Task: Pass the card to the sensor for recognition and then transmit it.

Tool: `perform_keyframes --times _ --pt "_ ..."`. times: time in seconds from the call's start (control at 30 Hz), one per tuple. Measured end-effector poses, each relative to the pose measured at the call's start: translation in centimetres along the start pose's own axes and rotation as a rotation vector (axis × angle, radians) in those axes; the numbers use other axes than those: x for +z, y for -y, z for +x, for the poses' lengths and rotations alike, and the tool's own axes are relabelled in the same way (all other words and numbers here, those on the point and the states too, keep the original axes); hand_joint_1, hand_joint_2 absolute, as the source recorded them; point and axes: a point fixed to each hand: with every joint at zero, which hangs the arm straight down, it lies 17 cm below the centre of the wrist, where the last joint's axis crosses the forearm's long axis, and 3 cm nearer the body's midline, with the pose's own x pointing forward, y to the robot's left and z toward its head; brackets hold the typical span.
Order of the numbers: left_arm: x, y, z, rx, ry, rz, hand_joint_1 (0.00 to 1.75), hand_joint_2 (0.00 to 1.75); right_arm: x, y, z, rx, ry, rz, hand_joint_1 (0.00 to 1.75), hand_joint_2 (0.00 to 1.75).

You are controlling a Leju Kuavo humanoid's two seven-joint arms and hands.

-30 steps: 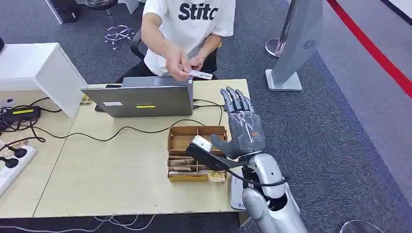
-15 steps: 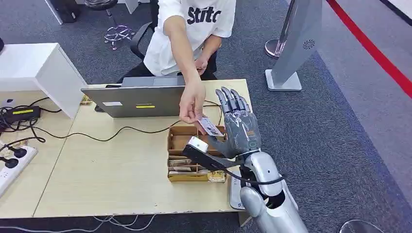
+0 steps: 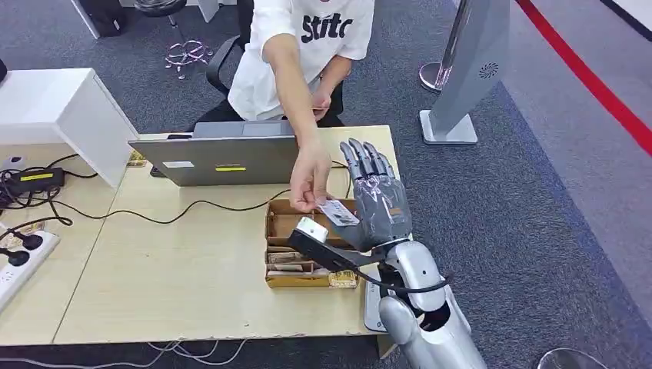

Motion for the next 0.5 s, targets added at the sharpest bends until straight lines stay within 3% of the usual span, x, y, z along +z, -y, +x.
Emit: perform_keyframes --times 0.07,0.1,0.5 --pt "0.0 0.0 0.0 0.0 0.0 0.0 0.0 1.75 0.0 0.0 0.0 0.0 0.0 0.0 0.0 1.75" --pt "0.0 0.0 0.0 0.0 0.0 0.0 0.0 1.75 0.0 0.0 0.0 0.0 0.0 0.0 1.75 1.75" --pt "0.0 0.0 0.0 0.0 0.0 0.0 0.0 1.75 0.4 -1.0 -0.4 -0.013 -0.03 0.043 1.75 1.75"
